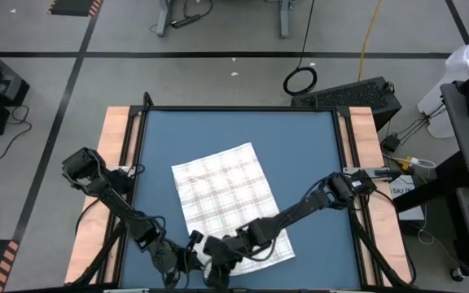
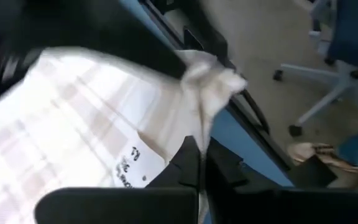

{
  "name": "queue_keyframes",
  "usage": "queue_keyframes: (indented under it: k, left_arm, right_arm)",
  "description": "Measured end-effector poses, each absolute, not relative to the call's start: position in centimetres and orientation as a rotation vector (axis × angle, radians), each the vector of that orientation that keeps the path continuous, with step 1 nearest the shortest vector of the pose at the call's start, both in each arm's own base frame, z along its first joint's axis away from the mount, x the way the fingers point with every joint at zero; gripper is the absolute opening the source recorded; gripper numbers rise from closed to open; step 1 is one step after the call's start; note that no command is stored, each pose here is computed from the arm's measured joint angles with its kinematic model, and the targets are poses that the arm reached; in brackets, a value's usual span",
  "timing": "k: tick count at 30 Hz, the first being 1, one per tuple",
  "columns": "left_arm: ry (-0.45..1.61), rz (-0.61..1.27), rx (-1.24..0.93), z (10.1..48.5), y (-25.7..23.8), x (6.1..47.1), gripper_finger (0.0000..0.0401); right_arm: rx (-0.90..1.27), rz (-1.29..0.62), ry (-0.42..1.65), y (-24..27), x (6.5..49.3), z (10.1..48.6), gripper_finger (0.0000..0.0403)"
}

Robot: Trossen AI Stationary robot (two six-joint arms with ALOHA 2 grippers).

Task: Roll towel
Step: Fold the white towel

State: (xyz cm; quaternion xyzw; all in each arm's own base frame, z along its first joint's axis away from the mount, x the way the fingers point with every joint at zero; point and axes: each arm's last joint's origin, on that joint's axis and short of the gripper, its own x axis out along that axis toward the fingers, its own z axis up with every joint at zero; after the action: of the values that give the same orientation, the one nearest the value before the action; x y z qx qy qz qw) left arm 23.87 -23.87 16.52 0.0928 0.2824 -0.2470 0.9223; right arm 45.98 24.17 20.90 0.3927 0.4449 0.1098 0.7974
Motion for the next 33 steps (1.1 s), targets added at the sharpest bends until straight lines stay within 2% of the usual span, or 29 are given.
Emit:
queue_keyframes:
  k: [4, 7, 11, 17, 23, 33]
  left_arm:
    - [0.616, -0.535, 0.113, 16.5, -23.2, 24.6, 0.0006]
    - [0.641, -0.550, 0.066, 16.5, -22.4, 25.3, 0.0006]
    - [0.676, -0.579, 0.014, 16.4, -21.4, 26.1, 0.0006]
    - [0.756, -0.604, -0.087, 16.1, -19.9, 27.0, 0.0005]
    - [0.789, -0.644, -0.151, 16.1, -19.0, 27.6, 0.0005]
    - [0.815, -0.629, -0.235, 16.1, -17.7, 28.4, 0.0004]
  right_arm:
    - [0.831, 0.218, 0.947, 26.2, 44.8, 21.0, 0.0150]
    - [0.794, 0.136, 0.890, 27.7, 43.9, 20.9, 0.0197]
    - [0.689, -0.060, 0.766, 28.7, 42.8, 20.7, 0.0229]
    - [0.573, -0.152, 0.749, 28.3, 42.5, 20.1, 0.0219]
    - [0.512, -0.132, 0.751, 28.2, 42.9, 19.3, 0.0193]
    - [0.469, -0.158, 0.723, 27.3, 43.7, 19.0, 0.0187]
